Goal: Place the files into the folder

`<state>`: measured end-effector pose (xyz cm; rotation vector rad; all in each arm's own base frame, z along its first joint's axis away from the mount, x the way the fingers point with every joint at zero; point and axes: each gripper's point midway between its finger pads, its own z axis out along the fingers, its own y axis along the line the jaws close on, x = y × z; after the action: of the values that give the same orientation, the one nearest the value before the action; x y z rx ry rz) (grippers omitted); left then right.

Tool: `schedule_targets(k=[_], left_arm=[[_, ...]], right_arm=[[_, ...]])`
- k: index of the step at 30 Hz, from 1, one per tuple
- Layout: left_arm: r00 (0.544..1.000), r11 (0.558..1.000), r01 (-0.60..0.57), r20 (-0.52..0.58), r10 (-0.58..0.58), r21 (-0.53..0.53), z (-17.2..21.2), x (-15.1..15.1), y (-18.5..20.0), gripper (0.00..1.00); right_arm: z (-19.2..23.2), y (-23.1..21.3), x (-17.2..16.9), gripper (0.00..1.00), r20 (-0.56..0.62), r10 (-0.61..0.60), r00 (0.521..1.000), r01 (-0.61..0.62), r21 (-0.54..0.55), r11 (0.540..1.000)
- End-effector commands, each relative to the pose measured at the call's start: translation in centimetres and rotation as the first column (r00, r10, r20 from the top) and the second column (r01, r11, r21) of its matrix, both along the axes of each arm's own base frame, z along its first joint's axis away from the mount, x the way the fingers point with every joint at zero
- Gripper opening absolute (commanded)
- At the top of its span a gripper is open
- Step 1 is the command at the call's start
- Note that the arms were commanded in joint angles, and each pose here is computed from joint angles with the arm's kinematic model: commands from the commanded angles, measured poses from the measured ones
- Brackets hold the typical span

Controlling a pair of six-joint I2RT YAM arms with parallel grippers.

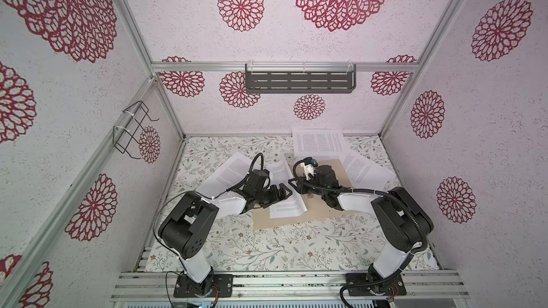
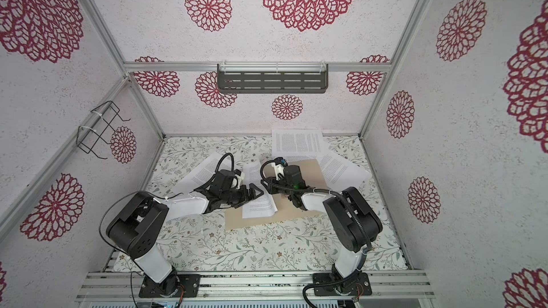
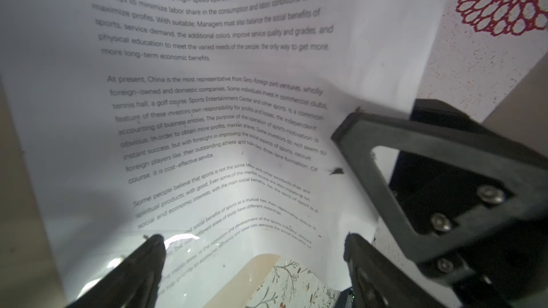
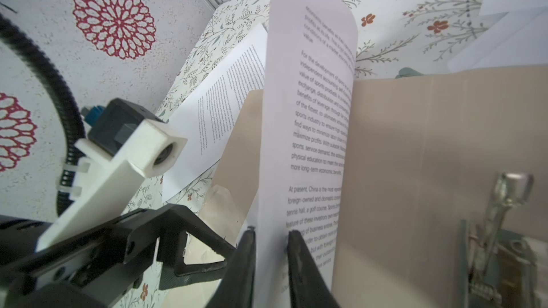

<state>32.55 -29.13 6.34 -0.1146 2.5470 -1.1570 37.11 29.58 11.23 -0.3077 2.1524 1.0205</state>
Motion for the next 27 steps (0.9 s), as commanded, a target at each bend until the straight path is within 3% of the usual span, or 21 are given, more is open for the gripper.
schedule_targets(k=[1,12,27], left_arm=[[1.000,1.000,0.006,-0.010,-0.006,-0.009,-0.8,-0.4,-0.1,0.97],[1.000,1.000,0.001,-0.020,-0.001,-0.002,-1.5,-0.9,0.4,0.97],[1.000,1.000,-0.004,-0.029,0.004,0.014,-2.0,-1.1,0.6,0.97]], right_arm=[[1.2,-1.0,0.1,0.29,0.015,-0.015,1.000,0.015,0.002,1.000],[-1.4,-2.7,-1.9,0.34,-0.065,-0.010,0.998,0.003,-0.105,0.994],[-2.4,-4.7,-3.7,0.29,-0.128,-0.060,0.990,0.035,-0.189,0.981]])
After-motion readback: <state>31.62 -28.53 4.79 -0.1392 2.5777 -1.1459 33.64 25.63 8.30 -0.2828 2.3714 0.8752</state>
